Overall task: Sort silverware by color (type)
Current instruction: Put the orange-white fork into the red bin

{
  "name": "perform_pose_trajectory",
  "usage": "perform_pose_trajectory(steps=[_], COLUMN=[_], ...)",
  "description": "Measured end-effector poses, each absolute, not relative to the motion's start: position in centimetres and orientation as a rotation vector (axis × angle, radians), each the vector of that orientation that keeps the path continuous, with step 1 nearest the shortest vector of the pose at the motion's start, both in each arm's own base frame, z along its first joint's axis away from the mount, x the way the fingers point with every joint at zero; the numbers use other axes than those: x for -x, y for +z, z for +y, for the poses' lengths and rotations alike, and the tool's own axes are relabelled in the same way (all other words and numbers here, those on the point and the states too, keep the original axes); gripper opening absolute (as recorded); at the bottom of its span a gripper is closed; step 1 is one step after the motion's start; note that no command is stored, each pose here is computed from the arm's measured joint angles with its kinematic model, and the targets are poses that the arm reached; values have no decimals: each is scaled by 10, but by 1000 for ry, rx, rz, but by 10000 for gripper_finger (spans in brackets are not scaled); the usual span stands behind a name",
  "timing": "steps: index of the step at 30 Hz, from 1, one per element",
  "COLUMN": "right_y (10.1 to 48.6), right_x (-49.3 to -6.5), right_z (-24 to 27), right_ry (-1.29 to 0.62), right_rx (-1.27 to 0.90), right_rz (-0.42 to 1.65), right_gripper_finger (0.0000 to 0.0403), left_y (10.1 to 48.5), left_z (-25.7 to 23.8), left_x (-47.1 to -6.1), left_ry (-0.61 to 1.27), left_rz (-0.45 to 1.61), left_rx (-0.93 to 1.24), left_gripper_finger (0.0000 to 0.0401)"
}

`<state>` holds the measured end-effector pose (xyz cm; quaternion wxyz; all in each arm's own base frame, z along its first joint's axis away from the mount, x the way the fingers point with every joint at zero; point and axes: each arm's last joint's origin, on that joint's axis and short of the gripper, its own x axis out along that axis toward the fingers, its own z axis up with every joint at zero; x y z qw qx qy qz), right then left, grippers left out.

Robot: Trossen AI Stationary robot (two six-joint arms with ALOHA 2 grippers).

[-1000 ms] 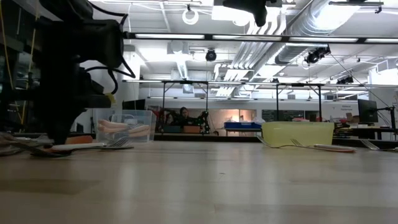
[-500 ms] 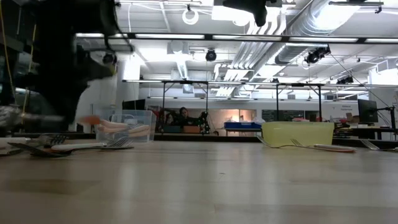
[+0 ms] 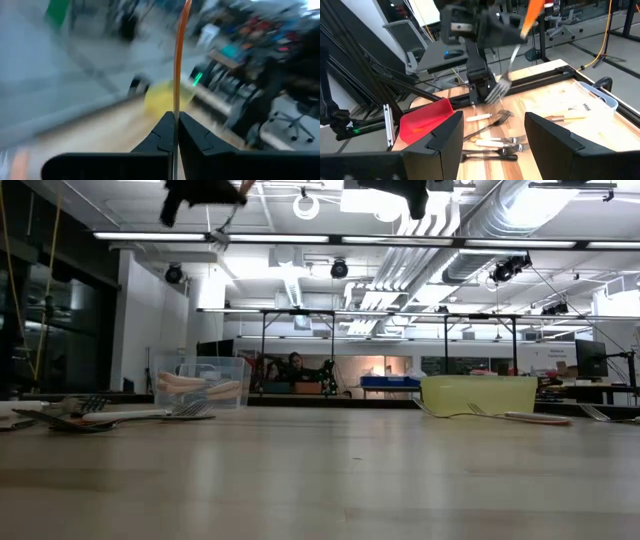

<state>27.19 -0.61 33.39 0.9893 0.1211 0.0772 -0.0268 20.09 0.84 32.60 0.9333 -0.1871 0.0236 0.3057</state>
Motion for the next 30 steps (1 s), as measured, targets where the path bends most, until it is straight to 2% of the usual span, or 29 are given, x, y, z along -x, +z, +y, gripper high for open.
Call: perform_pose_trajectory(steps=[4,8,12,19,30], right_y=[336,336,337,340,340], right_x=[-272,-272,-272,-273,-273], right_z=[-6,-6,-6,-6,-6], right_ry=[-51,-46,-46,-42,-41], right_rx=[-243,-243,-245,-243,-201], right_rz=[138,131,124,95,96], right_gripper_finger=[195,195,195,195,195], left_y=[345,349,334,307,304], left_z=[16,22,22,17,17], left_x=[-210,-223,-242,-265,-270], left_ry=[496,360,258,176,160], left_rz=[-94,-175,-157,-229,-253], left_rx=[228,215,235,303,321], left_gripper_finger=[1,1,1,1,1])
